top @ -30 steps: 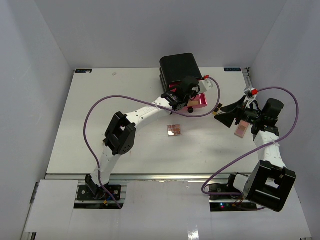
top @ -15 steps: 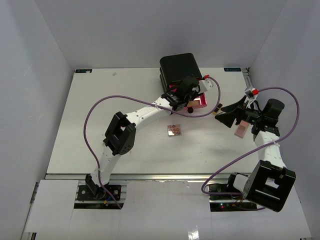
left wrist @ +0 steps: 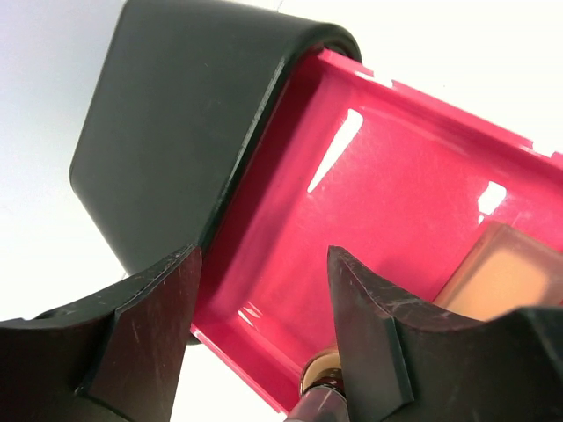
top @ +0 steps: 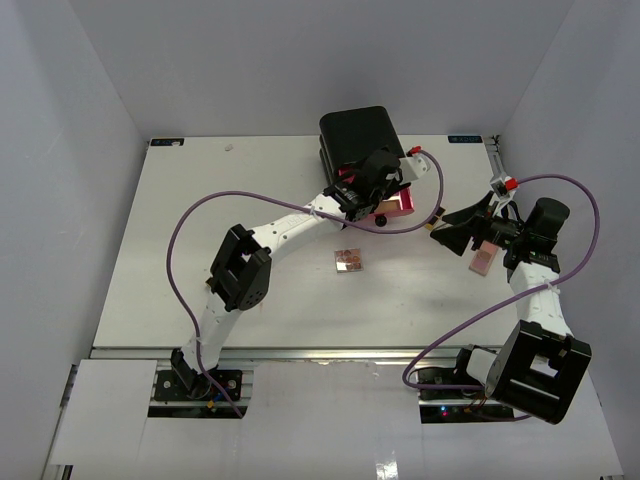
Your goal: Organize the makeup
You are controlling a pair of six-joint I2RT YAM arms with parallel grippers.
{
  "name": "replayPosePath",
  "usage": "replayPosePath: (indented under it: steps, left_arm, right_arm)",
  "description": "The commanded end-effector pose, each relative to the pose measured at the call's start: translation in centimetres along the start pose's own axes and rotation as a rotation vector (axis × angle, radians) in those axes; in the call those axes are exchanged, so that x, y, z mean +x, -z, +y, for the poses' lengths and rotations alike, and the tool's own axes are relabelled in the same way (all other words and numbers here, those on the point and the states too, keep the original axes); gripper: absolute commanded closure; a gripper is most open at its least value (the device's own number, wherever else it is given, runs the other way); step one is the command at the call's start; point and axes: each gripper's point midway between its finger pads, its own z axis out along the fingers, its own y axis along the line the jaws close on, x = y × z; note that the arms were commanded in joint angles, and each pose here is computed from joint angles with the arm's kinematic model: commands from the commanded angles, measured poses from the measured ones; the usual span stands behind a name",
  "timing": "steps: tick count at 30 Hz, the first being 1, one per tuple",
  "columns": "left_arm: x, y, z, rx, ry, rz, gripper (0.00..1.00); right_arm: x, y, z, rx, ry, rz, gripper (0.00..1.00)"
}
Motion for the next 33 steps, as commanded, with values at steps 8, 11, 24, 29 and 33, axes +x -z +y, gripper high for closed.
replayPosePath:
  steps: [8,11,24,29,33]
  left_arm:
    - [-3.7,0.6,1.6,-0.026,0.071,-0.098,0.43]
    - [-3.9,0.3,1.7,-0.036,0.079,-0.1,0.45]
    - [-8.8,7.4,9.9,-0.146,0.313,-0.206,0.42]
    - [-4.3,9.8,9.3,0.057,0.58,-0.155,0.92]
    - [-0.2,13.8,10.8,0.184,0.796,-0.14,1.0]
  right_arm:
    - [-1.2,0.4,0.8,-0.017,0.047,-0.016,0.1]
    - [-1.2,0.5,0.8,-0.016,0.047,-0.017,0.1]
    - [-1.2,0.6,0.9,-0.024,0.044,-0.017,0.1]
    - [-1.1,0.6,0.9,-0.024,0.04,-0.017,0.1]
    - [-1.1,0.6,0.9,-0.023,0.039,-0.019,0.1]
